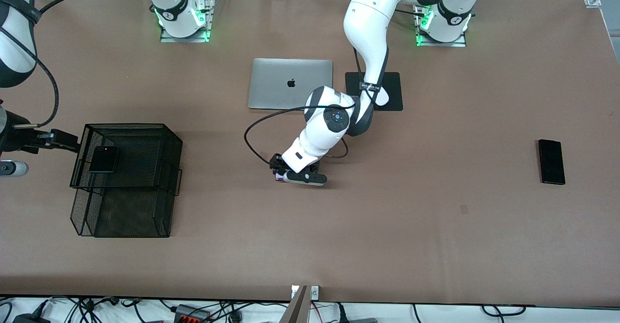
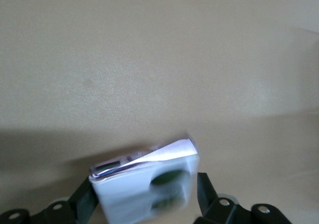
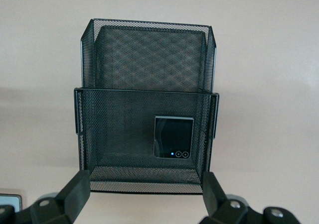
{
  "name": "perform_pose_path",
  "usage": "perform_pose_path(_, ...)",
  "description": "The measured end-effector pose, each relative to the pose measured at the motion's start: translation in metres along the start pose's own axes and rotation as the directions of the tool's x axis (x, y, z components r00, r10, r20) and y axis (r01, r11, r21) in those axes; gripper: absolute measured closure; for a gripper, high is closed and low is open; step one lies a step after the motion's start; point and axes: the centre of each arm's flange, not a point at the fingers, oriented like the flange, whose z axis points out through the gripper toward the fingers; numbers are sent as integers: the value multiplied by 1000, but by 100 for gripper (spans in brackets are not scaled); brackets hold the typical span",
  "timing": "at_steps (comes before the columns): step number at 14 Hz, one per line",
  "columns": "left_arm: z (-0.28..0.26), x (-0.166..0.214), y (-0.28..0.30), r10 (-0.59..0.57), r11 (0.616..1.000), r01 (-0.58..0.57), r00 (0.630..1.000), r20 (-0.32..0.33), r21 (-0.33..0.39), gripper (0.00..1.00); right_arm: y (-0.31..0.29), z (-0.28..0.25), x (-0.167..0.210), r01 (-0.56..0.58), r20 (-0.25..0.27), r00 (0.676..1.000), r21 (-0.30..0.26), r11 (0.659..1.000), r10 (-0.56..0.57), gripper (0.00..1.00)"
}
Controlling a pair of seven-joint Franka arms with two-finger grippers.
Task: Place phones with both arms
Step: 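Lower the white flip phone onto the table and open the left gripper, then reach the right gripper to the white phone while the left reaches the bar phone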
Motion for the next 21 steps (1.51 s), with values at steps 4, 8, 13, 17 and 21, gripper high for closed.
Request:
perform_pose_path(4,-2,3,-1,-2,1000,2,1000,-8,-1,0,0,1,0,1,2,1000,0,1000,-1,0)
perform_pose_path(8,-24,35,-16,20,999,-19,999,-45,36,0,-2,1,1,3,2,1000,0,1000,-3,0)
perform_pose_path(13,-116,101,-84,-12,998,11,1000,17,69,0,-41,11,8,63,16,998,2,998,-63,0)
perform_pose_path(17,-181,123,-155,-38,997,26,984,173,75,0,-90,40,20,131,45,990,2,991,-131,0)
perform_pose_path(21,-228,128,-244,-59,992,30,970,238,125,0,-160,74,28,228,68,971,7,974,-228,0)
